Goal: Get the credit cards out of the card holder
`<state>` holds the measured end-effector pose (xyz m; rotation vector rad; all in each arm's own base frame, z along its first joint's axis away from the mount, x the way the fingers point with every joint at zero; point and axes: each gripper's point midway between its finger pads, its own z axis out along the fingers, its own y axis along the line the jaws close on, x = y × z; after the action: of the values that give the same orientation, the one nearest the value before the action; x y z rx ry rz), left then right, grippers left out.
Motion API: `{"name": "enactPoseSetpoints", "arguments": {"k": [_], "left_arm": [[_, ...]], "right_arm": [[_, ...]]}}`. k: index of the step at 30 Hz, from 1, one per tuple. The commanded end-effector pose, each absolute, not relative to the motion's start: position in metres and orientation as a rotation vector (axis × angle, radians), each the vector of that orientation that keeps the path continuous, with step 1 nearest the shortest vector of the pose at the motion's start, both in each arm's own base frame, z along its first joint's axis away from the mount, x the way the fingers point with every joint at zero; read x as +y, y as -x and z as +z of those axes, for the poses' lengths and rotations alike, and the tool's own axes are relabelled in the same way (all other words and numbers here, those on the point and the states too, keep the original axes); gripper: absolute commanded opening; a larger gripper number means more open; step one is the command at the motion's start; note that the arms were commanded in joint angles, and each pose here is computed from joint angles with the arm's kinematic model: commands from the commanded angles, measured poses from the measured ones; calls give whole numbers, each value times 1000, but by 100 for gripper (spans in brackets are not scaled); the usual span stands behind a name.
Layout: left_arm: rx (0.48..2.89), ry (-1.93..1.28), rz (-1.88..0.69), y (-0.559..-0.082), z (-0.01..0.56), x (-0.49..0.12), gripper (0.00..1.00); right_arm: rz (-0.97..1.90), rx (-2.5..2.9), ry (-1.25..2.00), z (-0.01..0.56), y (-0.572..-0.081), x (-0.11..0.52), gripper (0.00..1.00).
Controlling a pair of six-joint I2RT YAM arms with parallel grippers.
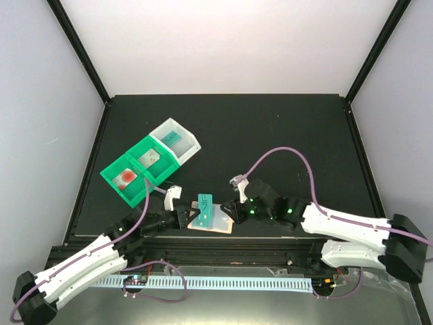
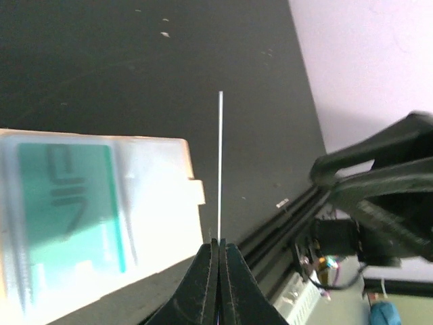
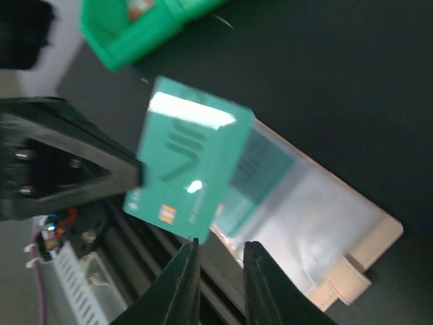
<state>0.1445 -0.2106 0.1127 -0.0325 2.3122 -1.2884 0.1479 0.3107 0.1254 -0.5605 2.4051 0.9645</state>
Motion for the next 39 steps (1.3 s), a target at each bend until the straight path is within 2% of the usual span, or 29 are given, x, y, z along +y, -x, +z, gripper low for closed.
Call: {"name": "enactPoseSetpoints", "arguments": {"k": [1, 8, 13, 28, 39], "left_arm": [[2244, -195, -1400, -125, 147, -222, 2], [2167, -427, -1583, -95, 169, -234, 2], [2108, -547, -1683, -80, 182, -240, 2], [2050, -625, -1784, -67, 185, -243, 2], [2072, -593, -1744, -72, 178, -242, 1]], "right_arm": [[1004, 2297, 707, 162, -137, 303, 21], [1252, 2231, 826, 199, -116, 300, 32], [1328, 2214, 817, 210, -115, 298, 41], [1419, 2268, 888, 188, -106, 311, 41], [1485, 2229, 898, 193, -101, 313, 7]]}}
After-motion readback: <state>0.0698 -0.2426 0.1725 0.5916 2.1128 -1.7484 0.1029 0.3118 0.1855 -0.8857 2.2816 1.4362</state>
